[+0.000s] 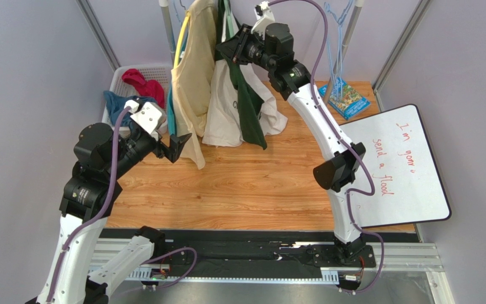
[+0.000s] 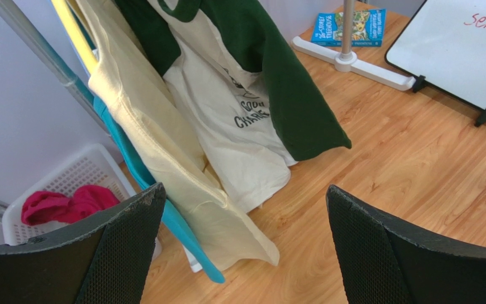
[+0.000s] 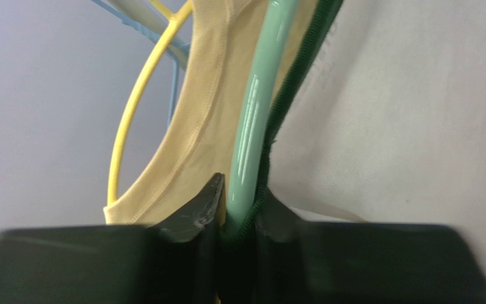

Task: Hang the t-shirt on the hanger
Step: Place the hanger at the clothesline, then reset both arms

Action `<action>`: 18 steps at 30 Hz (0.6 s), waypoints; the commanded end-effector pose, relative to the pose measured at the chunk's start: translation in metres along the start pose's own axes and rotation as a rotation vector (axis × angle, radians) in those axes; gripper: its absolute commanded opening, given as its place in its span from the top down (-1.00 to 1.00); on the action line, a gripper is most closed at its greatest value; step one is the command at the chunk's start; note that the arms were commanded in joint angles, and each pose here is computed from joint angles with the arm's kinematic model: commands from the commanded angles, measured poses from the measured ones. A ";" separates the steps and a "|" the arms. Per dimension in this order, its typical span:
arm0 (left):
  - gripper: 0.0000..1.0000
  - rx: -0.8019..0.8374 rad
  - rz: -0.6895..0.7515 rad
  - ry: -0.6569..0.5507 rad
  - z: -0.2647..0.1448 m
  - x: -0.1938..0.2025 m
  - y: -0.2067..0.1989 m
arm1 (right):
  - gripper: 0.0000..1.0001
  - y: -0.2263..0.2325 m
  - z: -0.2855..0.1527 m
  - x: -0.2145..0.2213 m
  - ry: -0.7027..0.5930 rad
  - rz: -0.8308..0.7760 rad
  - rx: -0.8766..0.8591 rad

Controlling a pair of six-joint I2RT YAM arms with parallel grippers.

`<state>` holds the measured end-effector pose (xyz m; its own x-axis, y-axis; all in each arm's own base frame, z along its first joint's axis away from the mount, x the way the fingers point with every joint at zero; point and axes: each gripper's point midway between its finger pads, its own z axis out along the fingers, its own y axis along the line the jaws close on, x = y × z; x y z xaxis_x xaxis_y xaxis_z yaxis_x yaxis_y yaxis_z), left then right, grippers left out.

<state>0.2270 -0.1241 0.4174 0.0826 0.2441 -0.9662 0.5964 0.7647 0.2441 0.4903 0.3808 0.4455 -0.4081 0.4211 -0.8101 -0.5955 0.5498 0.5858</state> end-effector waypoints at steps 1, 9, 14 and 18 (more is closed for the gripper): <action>-0.99 -0.025 -0.091 0.090 0.005 0.016 0.003 | 0.14 0.052 -0.021 -0.071 -0.238 -0.106 -0.103; -0.99 0.039 -0.245 0.275 0.011 0.036 -0.006 | -0.61 0.079 -0.091 -0.089 -0.211 -0.244 -0.088; -0.99 0.120 -0.410 0.324 0.022 0.025 -0.001 | -0.82 0.073 -0.144 -0.078 -0.127 -0.376 -0.006; -0.99 0.014 -0.531 0.228 0.025 0.005 0.042 | -0.99 0.057 -0.197 -0.071 -0.070 -0.460 0.088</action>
<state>0.2708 -0.1183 0.3891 -0.3843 0.1260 -0.9146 0.5725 0.8097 -0.1291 0.3804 0.2848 0.5327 -0.1375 0.2927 -0.9462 -0.6752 0.6713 0.3058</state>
